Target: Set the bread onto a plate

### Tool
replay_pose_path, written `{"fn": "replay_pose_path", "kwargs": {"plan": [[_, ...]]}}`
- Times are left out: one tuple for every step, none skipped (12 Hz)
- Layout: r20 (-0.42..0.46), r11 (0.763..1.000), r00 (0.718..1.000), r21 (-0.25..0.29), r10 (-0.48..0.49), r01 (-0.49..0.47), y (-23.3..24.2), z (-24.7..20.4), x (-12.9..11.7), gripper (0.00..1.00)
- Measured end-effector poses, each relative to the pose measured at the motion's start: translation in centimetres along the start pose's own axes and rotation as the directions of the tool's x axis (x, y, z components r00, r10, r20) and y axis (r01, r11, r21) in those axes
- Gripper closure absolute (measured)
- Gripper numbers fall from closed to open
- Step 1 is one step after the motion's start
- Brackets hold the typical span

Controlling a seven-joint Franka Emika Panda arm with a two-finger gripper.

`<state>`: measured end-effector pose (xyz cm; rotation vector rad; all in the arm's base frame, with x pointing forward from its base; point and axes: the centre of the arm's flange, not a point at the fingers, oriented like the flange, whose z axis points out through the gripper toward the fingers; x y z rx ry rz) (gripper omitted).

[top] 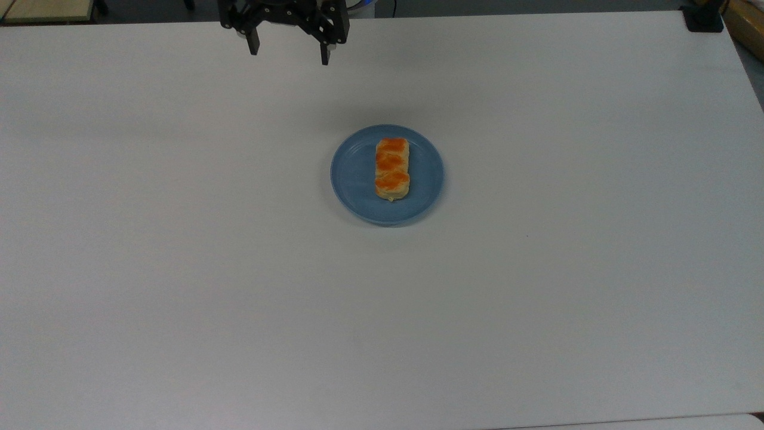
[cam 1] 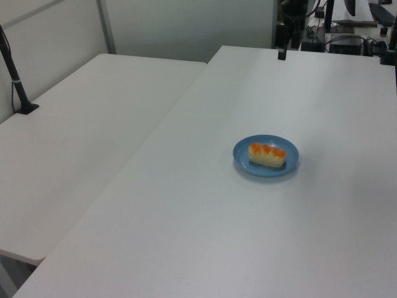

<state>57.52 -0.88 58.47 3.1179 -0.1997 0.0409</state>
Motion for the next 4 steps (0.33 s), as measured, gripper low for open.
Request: {"fn": "replay_pose_path", "kwargs": {"plan": [[0.003,1.0,1.0,0.0,-0.004,0.004,0.4,0.03,0.02,0.0],[0.006,1.0,1.0,0.0,-0.005,0.005,0.46,0.17,0.08,0.0],[0.007,1.0,1.0,0.0,-0.006,0.006,0.37,0.24,0.1,0.0],[0.008,1.0,1.0,0.0,-0.007,0.007,0.32,0.26,0.11,0.0]]}}
